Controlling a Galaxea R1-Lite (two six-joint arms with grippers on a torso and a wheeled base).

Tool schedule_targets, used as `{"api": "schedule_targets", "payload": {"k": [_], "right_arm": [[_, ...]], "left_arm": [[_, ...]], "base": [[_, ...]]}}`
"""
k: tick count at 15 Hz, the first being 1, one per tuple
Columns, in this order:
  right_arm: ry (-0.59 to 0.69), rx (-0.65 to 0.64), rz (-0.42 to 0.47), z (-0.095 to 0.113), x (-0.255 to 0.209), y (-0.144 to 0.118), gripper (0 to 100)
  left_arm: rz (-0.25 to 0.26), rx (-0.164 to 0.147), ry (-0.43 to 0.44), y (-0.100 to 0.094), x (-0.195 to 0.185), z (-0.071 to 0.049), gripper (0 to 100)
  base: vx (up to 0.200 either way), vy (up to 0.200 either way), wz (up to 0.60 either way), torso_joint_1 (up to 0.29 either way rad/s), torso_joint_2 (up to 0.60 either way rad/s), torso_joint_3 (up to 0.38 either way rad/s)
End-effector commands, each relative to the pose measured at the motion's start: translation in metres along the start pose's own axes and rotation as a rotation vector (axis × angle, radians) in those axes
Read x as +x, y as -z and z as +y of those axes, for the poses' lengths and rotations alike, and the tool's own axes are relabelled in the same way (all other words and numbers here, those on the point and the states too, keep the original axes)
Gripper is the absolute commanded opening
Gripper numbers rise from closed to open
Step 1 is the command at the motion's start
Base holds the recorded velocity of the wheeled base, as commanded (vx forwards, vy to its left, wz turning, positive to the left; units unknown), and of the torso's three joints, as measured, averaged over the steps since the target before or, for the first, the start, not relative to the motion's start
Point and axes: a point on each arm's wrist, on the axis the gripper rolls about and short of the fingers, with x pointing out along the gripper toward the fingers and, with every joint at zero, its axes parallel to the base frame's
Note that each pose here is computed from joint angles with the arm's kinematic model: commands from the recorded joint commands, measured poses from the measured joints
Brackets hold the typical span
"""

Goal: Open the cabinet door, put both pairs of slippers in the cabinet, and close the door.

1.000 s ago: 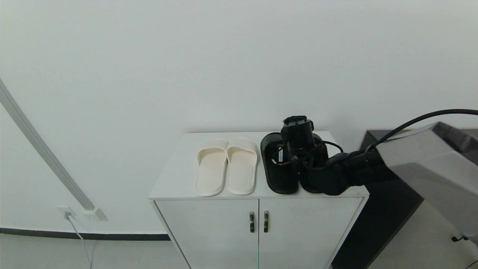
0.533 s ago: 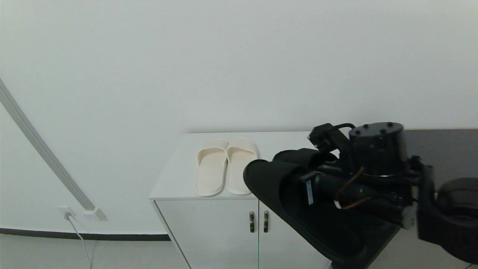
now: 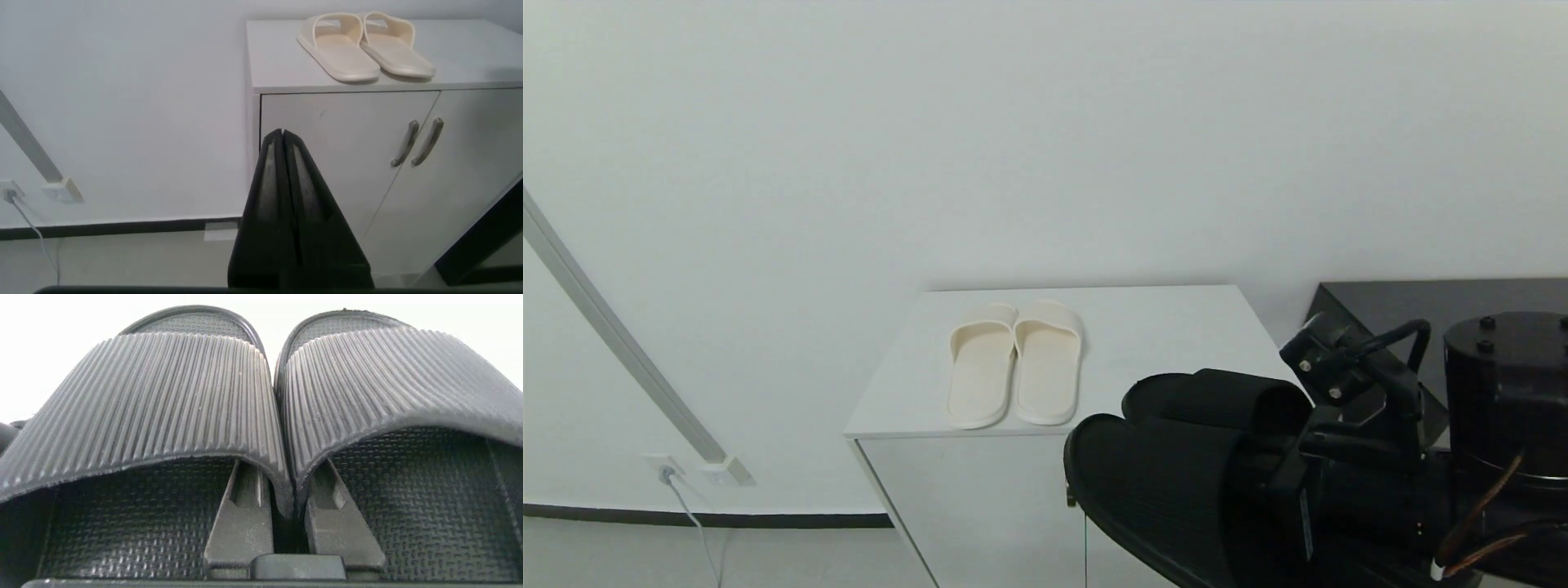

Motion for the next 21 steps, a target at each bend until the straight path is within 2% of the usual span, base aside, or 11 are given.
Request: {"api": "schedule_targets", "payload": {"k": [1,4,14,20,21], "right_arm": [[0.000,0.000,-0.005,0.000,-0.007,0.002,0],[0.003,-0.057,0.018,-0.001,-0.009,0.009,0],[-0.006,-0.069,0.045,-0.001,-0.010,0.018,0],[-0.010,-0.089,0.057,-0.001,-0.015,0.024,0],[-0.011,-0.091,0.062,0.000,-0.015,0.025,0]], "left_arm": [[0.001,-0.001,0.000,0.000,0.000,0.000,0],[0.003,-0.001,0.000,0.000,0.000,0.000,0],[0.001,-0.001,-0.001,0.000,0.000,0.000,0],[0.001,-0.001,-0.001,0.000,0.000,0.000,0],[0.003,-0.001,-0.001,0.000,0.000,0.000,100]], "base": [[-0.200,0.000,0.00,0.017,0.00,-0.002],[-0.067,0.000,0.00,-0.001,0.00,0.002],[0.000,0.000,0.00,-0.006,0.01,0.008],[0.000,0.000,0.00,-0.153,0.36,0.195],[0.000,0.000,0.00,-0.163,0.41,0.212]]}}
